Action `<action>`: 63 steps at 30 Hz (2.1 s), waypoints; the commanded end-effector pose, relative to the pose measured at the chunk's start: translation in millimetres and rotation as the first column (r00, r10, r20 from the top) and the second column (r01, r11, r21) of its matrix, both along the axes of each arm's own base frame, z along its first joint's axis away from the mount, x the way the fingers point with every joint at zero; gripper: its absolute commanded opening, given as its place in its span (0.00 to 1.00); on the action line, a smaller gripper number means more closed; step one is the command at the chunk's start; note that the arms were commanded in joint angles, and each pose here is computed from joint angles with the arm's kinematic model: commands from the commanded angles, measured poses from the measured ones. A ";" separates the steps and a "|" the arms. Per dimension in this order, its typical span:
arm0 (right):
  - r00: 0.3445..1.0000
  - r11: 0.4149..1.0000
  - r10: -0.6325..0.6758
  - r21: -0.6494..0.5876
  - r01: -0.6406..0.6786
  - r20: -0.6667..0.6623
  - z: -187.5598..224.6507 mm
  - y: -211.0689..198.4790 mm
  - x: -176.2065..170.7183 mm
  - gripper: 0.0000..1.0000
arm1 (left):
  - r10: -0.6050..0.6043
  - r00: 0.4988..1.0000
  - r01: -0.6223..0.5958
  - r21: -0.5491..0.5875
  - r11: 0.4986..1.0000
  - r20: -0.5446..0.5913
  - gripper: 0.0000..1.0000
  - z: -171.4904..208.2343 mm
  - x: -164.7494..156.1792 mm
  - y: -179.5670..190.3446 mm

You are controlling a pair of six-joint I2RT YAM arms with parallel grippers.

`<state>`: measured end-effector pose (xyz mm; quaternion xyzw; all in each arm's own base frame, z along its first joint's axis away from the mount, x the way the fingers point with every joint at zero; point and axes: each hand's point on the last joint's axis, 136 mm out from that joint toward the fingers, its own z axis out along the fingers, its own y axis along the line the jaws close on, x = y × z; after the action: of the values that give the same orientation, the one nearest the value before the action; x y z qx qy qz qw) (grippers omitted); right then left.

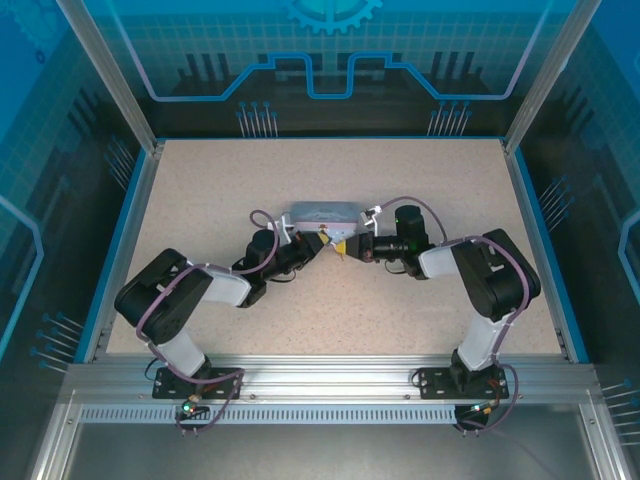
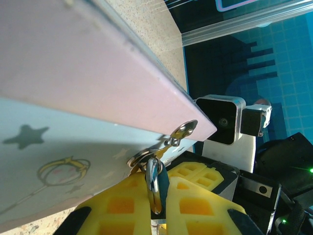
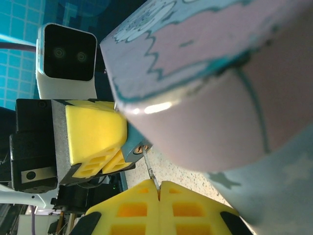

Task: Unlock a padlock with a key

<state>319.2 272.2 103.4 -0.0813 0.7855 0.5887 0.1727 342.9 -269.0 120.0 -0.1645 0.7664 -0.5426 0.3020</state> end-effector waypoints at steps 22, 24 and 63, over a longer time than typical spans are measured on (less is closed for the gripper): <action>0.997 0.999 -0.006 0.034 0.003 0.083 34.2 -0.1 28.0 0.00 | -0.180 0.982 0.184 -0.062 0.981 0.063 0.00 11.9 -22.0 -31.6; 0.997 1.000 -0.006 0.024 0.004 0.080 31.2 -0.5 29.8 0.00 | -0.186 0.980 0.191 -0.072 0.979 0.068 0.00 14.1 -23.0 -32.8; 1.000 0.999 0.017 0.043 -0.017 -0.004 -1.0 34.7 11.5 0.00 | -0.068 0.992 0.080 -0.119 0.990 0.102 0.00 21.9 -8.7 -23.2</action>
<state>339.3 284.0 95.7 -0.0572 0.7861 0.5940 0.1607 357.3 -256.4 108.5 -0.1994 0.7500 -0.5342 0.3353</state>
